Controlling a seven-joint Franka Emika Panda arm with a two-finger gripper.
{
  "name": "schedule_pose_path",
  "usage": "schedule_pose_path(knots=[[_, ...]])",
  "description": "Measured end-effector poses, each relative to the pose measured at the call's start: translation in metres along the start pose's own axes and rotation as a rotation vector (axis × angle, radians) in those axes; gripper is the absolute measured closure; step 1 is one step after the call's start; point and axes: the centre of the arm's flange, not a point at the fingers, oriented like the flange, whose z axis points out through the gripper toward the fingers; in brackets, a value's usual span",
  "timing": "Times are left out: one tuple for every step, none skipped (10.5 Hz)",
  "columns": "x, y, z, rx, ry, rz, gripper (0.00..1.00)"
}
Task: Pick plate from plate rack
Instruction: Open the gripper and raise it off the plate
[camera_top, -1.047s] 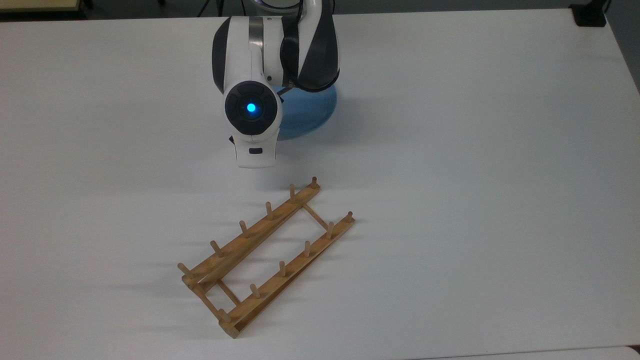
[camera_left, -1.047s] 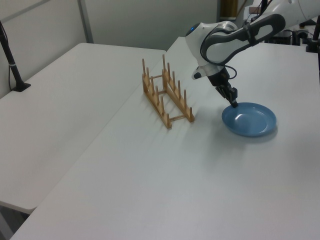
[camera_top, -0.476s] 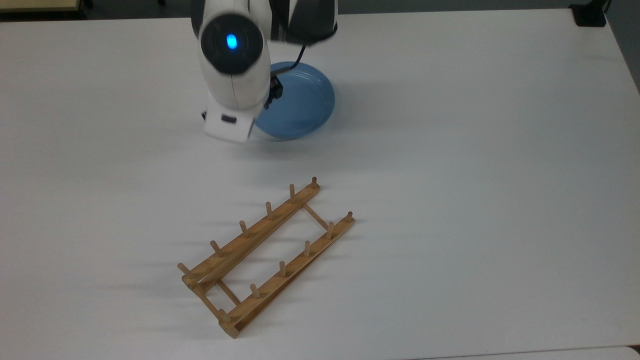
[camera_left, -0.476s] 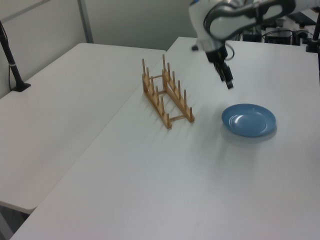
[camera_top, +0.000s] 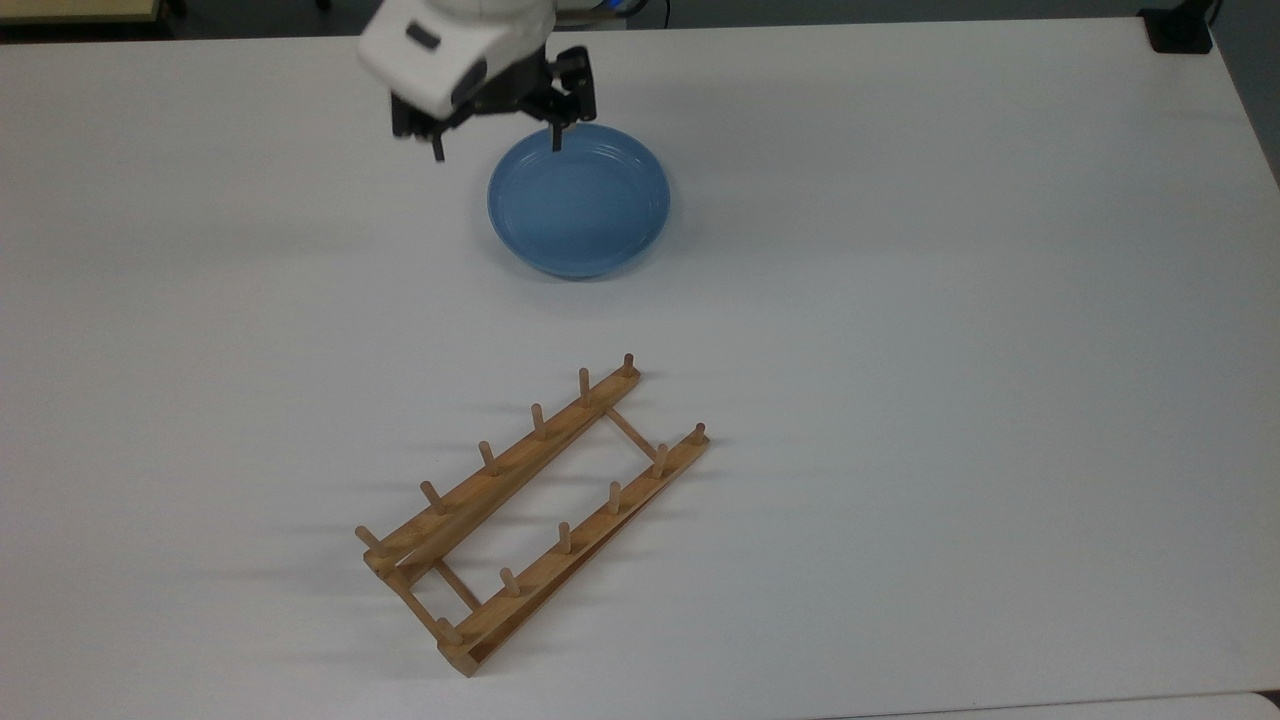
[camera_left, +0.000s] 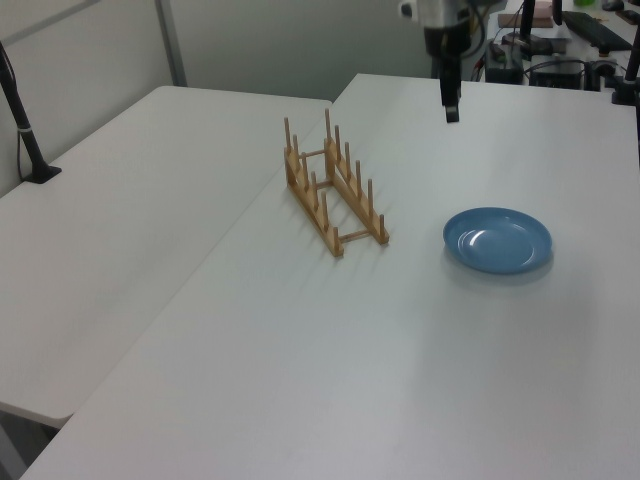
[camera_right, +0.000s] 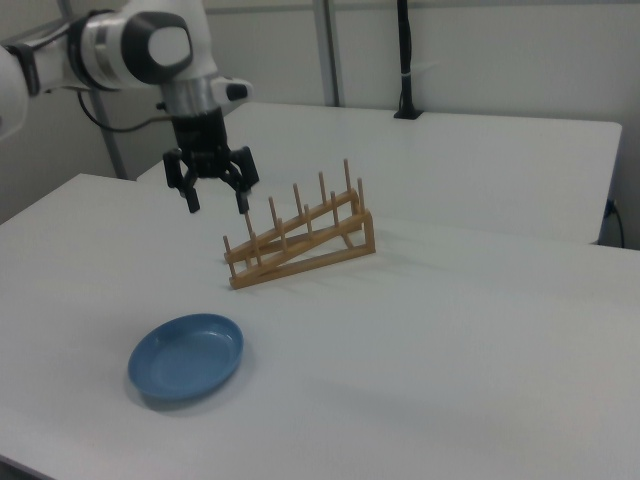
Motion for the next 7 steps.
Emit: schedule_pose_path(knots=[[-0.008, -0.005, -0.017, -0.001, 0.029, 0.088, 0.0], [-0.017, -0.005, -0.03, 0.0, 0.049, 0.168, 0.0], [-0.026, -0.004, -0.037, 0.001, 0.06, 0.219, 0.0], [-0.032, 0.0, -0.041, 0.002, 0.072, 0.244, 0.0], [-0.037, 0.005, -0.042, 0.003, 0.083, 0.259, 0.0], [-0.041, 0.01, -0.042, 0.004, 0.094, 0.268, 0.0], [-0.046, 0.013, -0.042, 0.005, 0.096, 0.274, 0.0]])
